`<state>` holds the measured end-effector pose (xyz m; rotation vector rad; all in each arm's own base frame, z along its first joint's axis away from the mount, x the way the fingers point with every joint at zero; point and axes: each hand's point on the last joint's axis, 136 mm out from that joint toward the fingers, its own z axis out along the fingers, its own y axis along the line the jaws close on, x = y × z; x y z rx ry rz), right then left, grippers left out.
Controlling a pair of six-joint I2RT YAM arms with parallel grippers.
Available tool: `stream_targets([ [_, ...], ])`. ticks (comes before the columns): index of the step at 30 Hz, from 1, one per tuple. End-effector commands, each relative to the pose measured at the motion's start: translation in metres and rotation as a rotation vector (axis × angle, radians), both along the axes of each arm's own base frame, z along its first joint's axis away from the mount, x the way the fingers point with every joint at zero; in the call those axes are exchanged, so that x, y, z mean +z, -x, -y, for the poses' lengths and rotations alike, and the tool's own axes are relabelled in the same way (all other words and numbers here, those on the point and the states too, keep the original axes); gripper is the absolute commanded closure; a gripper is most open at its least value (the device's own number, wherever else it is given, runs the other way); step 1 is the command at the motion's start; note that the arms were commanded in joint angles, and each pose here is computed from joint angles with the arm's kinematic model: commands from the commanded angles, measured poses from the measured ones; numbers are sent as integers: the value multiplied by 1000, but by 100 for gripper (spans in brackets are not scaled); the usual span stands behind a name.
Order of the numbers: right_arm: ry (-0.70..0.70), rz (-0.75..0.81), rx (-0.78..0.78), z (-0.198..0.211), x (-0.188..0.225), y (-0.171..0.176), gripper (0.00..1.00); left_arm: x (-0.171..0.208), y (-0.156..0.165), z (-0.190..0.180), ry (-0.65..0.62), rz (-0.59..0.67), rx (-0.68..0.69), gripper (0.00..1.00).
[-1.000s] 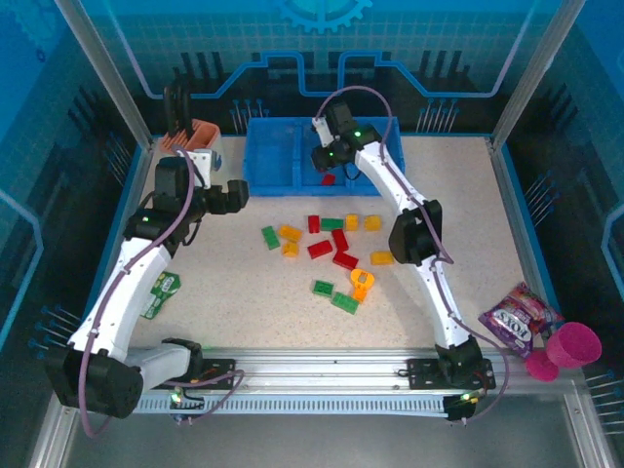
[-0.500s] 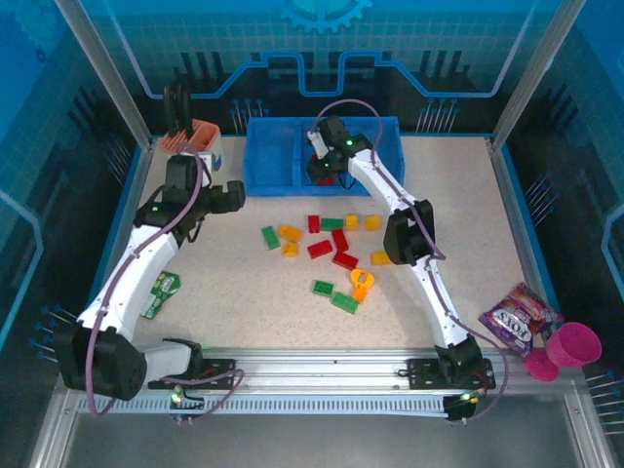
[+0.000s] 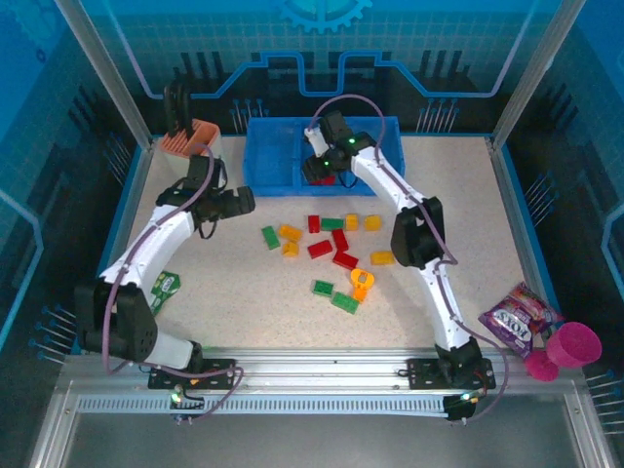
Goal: Sort the legos into containers by color
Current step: Place the lego in the container, then pick up the lego from the center of the table.
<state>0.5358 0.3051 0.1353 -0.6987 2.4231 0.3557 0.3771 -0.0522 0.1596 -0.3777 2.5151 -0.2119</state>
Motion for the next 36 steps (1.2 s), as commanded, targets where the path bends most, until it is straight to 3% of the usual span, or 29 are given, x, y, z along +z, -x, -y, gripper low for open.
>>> stream_targets([
  [1,-75,128,49,-9,72,20,48,-31,15,23,121,-90,47,1],
  [5,-81,149,20,11,87,47,47,-53,19,41,165,-127,77,4],
  [18,-114,130,-56,65,80,130,42,-107,3,62,238,-198,199,11],
  [28,-80,111,-10,66,72,138,40,-128,-19,71,256,-222,218,12],
  [36,-48,101,4,69,64,136,40,-142,-17,73,230,-259,232,16],
])
